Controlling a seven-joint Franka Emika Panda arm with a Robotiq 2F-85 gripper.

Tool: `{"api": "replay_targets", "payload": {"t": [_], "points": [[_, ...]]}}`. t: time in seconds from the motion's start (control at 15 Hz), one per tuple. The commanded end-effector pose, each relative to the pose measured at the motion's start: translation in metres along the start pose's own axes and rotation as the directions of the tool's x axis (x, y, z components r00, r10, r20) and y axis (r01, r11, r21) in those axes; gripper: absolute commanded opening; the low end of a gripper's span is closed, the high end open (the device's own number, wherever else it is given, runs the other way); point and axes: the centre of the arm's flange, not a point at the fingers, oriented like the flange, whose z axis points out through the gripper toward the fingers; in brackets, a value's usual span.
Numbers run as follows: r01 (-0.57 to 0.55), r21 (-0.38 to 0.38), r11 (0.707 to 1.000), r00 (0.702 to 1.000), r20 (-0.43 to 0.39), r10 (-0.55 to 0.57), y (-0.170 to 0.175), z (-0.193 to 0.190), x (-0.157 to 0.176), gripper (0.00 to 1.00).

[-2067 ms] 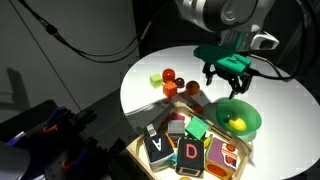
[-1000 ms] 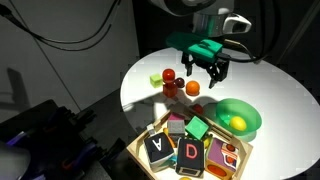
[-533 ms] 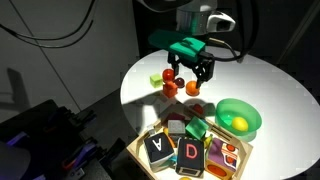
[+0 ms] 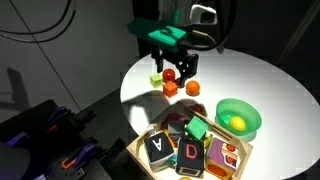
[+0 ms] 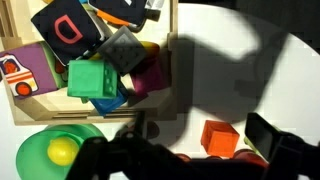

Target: Put the yellow ball in the green bowl then put the green block on the table.

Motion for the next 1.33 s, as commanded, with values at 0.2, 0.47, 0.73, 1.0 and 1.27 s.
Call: {"api": "replay_targets", "payload": {"t": [0.2,0.47,0.73,1.0,1.27], "points": [[0.008,-0.032,0.999,0.998,0.07,-0.006,-0.026,-0.034,-0.028,1.0],[0.002,-0.054,0.999,0.999,0.048,0.001,-0.039,-0.047,-0.039,1.0],[0.028,-0.05,0.998,1.0,-0.012,-0.029,-0.049,-0.054,-0.048,1.0],[0.024,-0.058,0.998,0.999,-0.039,-0.026,-0.048,-0.051,-0.046,1.0],[-0.011,-0.065,0.998,0.998,-0.057,0.007,-0.028,-0.034,-0.047,1.0]]}}
